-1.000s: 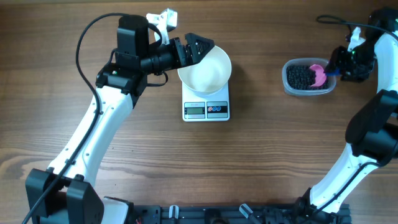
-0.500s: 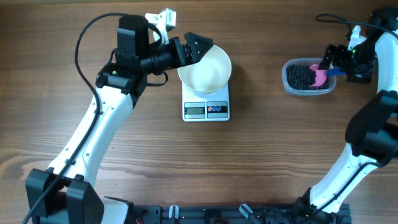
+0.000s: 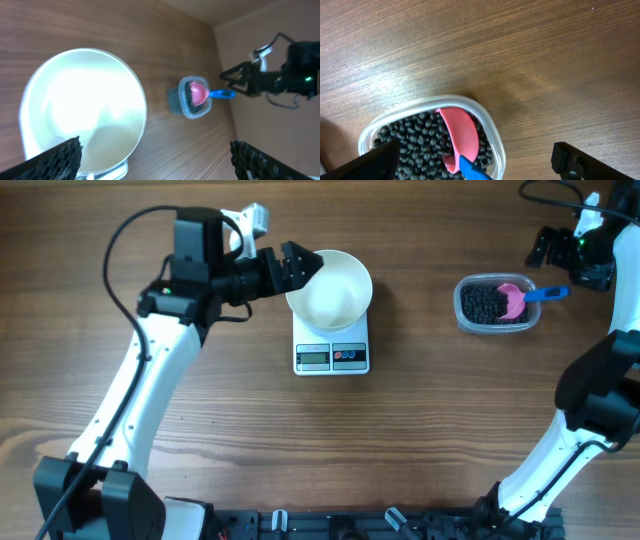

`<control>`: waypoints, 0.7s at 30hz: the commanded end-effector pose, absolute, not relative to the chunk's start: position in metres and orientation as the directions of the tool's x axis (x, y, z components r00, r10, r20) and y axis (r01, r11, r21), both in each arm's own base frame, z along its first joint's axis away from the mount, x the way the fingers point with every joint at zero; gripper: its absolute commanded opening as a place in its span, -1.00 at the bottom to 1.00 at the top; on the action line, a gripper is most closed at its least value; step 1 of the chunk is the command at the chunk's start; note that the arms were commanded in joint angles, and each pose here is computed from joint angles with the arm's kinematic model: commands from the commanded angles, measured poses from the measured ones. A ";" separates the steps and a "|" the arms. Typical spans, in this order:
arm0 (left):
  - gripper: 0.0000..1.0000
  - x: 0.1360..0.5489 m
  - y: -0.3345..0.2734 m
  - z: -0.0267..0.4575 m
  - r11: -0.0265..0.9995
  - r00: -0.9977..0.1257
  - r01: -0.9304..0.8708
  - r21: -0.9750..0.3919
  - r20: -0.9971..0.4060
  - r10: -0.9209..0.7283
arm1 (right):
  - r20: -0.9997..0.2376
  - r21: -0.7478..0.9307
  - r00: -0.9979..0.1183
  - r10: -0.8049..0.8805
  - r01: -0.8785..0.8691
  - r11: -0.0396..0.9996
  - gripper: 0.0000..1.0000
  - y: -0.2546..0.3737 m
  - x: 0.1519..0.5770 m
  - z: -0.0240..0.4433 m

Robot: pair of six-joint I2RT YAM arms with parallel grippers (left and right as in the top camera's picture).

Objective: Scoop item into bowl and weigh 150g on scale

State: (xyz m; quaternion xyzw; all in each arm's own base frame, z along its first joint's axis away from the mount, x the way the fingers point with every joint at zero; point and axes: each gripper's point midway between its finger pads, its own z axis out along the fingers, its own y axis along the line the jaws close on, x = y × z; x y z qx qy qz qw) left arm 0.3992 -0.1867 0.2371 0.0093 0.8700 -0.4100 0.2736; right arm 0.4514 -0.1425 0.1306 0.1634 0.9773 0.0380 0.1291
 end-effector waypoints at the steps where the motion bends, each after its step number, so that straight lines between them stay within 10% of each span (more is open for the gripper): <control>1: 1.00 0.403 -0.182 0.265 0.695 -0.786 0.367 -0.618 -0.606 -0.123 | -0.248 0.099 -0.909 0.334 0.319 0.942 0.99 -0.146 0.457 0.128; 9: 1.00 0.401 -0.184 0.263 0.691 -0.797 0.359 -0.627 -0.592 -0.123 | -0.342 0.097 -0.882 0.324 0.310 0.946 0.99 -0.154 0.479 0.135; 21: 1.00 0.325 -0.227 0.205 0.719 -0.780 0.573 -0.394 -0.533 0.329 | -0.531 0.089 -0.795 0.293 0.292 0.952 1.00 -0.169 0.522 0.158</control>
